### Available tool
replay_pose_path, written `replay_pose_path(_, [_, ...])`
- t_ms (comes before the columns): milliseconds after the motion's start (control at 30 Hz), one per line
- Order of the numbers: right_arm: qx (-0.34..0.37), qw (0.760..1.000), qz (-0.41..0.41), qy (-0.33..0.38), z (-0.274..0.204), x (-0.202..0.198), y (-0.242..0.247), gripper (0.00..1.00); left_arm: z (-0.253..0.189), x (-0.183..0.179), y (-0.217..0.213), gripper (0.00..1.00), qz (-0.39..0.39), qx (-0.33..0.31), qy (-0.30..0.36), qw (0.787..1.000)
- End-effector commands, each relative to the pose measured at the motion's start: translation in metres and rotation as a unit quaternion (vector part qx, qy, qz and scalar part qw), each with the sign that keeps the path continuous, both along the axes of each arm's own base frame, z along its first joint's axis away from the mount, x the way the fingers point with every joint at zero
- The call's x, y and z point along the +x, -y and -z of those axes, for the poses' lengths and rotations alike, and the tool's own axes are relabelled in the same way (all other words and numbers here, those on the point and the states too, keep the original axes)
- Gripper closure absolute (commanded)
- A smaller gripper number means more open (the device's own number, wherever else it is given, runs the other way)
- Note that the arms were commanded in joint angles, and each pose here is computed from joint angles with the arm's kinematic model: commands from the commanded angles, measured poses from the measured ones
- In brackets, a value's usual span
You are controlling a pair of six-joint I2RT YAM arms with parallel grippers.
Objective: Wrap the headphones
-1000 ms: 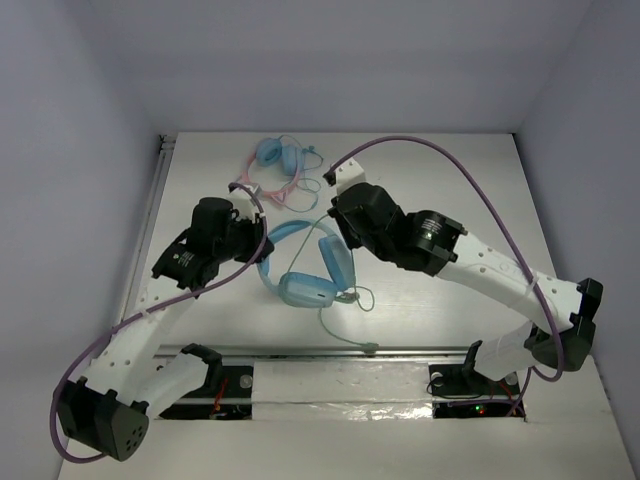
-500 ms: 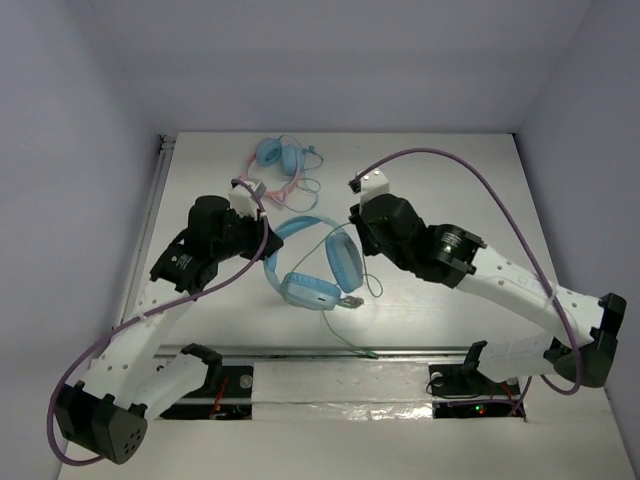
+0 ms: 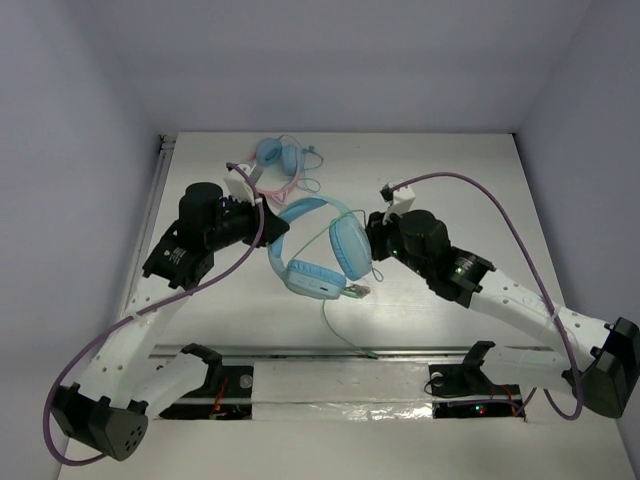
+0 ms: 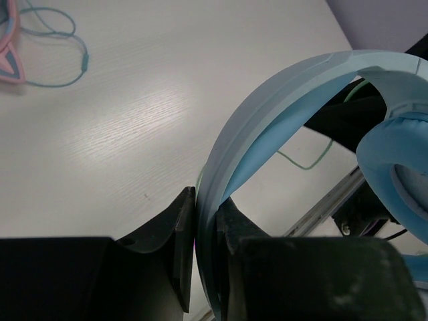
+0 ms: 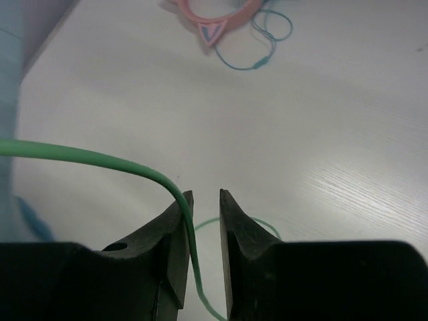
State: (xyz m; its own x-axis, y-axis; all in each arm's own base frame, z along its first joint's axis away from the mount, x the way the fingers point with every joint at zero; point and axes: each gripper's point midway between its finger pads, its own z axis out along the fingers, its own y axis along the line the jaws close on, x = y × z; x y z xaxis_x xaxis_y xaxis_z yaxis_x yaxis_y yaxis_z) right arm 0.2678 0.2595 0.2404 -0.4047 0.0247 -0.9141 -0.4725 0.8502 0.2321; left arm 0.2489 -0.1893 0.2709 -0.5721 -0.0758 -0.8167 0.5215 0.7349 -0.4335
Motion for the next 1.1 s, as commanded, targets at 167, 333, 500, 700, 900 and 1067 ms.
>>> replay_pose_path(167, [0.164, 0.979, -0.093, 0.083, -0.05, -0.01, -0.035, 0.65, -0.063, 0.002, 0.018, 1.0, 0.02, -0.082, 0.047, 0.995])
replay_pose_path(333, [0.192, 0.972, -0.116, 0.075, -0.033, -0.015, -0.042, 0.54, -0.087, 0.012, 0.01, 1.0, -0.017, -0.092, 0.065, 0.993])
replay_pose_path(500, [0.221, 0.968, -0.105, 0.056, -0.004, -0.013, -0.045, 0.54, -0.114, 0.019, 0.007, 1.0, -0.037, -0.107, 0.084, 0.99])
replay_pose_path(700, [0.257, 0.962, -0.087, 0.043, 0.01, -0.015, -0.04, 0.47, -0.132, 0.028, 0.004, 1.0, -0.052, -0.125, 0.09, 0.987])
replay_pose_path(900, [0.271, 0.958, -0.089, 0.025, 0.031, -0.014, -0.046, 0.39, -0.144, 0.029, 0.006, 1.0, -0.043, -0.157, 0.086, 0.983])
replay_pose_path(1067, [0.277, 0.957, -0.082, 0.027, 0.042, -0.01, -0.047, 0.31, -0.153, 0.028, 0.004, 1.0, -0.044, -0.172, 0.093, 0.98])
